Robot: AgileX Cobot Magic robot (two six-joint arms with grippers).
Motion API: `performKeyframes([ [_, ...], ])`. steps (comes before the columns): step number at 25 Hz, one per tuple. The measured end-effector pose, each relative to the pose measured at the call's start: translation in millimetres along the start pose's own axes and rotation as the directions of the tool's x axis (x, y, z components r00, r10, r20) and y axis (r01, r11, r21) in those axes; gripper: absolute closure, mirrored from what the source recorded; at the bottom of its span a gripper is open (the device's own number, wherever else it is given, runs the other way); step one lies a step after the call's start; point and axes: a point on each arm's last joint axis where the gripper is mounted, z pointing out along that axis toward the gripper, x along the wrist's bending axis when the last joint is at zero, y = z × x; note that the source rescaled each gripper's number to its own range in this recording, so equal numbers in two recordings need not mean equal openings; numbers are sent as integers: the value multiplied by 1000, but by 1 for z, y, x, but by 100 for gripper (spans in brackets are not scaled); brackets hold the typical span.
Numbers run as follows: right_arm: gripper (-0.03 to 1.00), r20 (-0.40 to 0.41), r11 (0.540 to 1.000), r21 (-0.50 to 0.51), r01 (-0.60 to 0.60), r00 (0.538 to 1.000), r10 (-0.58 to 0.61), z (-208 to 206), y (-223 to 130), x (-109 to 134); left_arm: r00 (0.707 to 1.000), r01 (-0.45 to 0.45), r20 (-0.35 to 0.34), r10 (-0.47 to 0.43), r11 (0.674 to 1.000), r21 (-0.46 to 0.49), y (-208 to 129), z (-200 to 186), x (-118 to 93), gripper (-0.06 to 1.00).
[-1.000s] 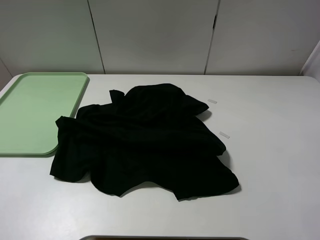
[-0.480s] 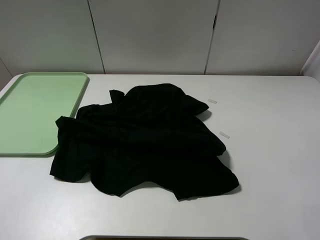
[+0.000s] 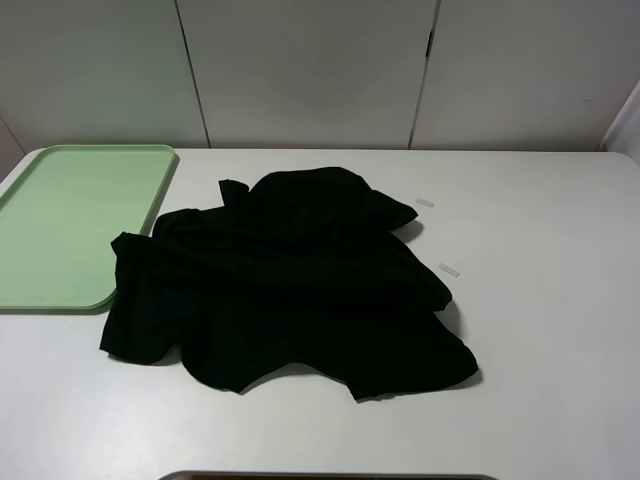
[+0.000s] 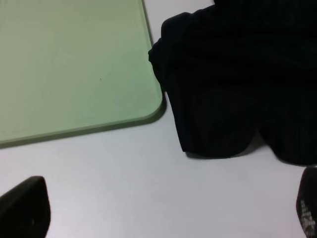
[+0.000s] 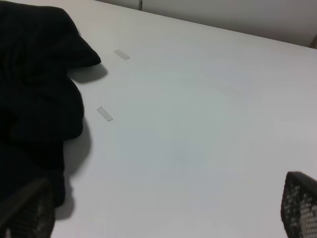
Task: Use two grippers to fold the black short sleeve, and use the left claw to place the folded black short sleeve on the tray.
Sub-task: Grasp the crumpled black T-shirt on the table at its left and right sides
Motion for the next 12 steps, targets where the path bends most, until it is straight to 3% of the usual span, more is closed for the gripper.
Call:
performKeyframes([
  [12, -3, 0, 1000, 0, 0, 1000, 0, 0, 0, 0, 999, -22, 31, 22, 1000, -2, 0, 0, 1, -5],
])
